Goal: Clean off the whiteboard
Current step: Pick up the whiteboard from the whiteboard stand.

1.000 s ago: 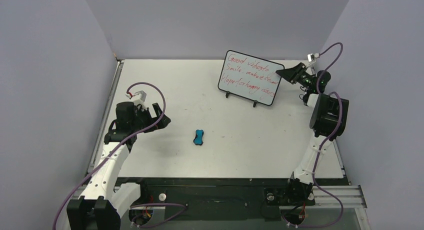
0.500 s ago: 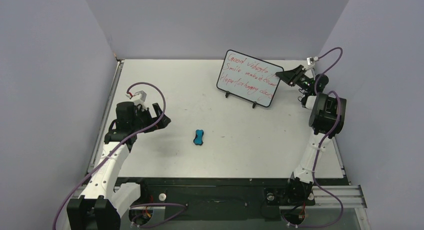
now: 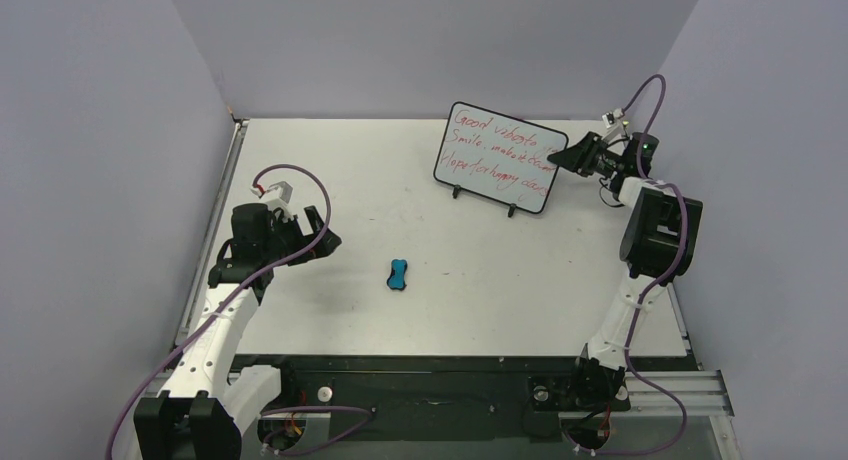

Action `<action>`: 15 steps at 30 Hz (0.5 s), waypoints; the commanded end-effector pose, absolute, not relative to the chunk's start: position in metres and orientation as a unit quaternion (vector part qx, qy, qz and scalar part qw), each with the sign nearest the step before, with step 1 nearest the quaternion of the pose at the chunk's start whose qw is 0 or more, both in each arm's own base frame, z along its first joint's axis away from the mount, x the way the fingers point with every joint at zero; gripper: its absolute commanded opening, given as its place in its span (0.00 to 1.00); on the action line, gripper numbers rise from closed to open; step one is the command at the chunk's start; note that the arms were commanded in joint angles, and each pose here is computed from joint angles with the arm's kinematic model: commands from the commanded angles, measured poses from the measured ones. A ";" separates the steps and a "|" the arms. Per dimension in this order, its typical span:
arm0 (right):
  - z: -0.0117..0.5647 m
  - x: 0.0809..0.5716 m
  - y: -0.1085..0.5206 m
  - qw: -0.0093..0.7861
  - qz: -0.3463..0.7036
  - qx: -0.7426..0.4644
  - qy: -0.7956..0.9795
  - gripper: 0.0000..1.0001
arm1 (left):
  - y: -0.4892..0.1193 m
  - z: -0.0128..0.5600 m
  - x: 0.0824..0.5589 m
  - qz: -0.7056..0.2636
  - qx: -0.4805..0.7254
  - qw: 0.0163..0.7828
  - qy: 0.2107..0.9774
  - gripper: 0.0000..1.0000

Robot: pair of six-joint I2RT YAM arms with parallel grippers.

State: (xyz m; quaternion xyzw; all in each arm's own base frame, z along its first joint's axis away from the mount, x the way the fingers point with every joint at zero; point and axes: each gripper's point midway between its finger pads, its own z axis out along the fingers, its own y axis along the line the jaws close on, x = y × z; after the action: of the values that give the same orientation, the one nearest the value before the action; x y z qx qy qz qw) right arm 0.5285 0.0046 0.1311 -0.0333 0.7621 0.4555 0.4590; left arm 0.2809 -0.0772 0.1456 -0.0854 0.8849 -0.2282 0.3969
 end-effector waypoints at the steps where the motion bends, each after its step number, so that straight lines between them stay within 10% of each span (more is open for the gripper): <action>1: 0.135 0.520 0.009 0.460 0.455 -0.062 0.760 0.39 | -0.078 0.162 0.292 -0.234 -0.066 0.427 0.871 0.93; 15: 0.116 0.504 0.019 0.398 0.455 -0.090 0.791 0.44 | -0.078 0.163 0.291 -0.235 -0.066 0.427 0.871 0.93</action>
State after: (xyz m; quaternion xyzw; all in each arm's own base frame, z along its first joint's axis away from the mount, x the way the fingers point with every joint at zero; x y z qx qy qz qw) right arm 0.5041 0.0102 0.1050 -0.0476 0.7976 0.4532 0.3952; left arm 0.2807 -0.0776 0.1457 -0.0846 0.8849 -0.2293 0.3966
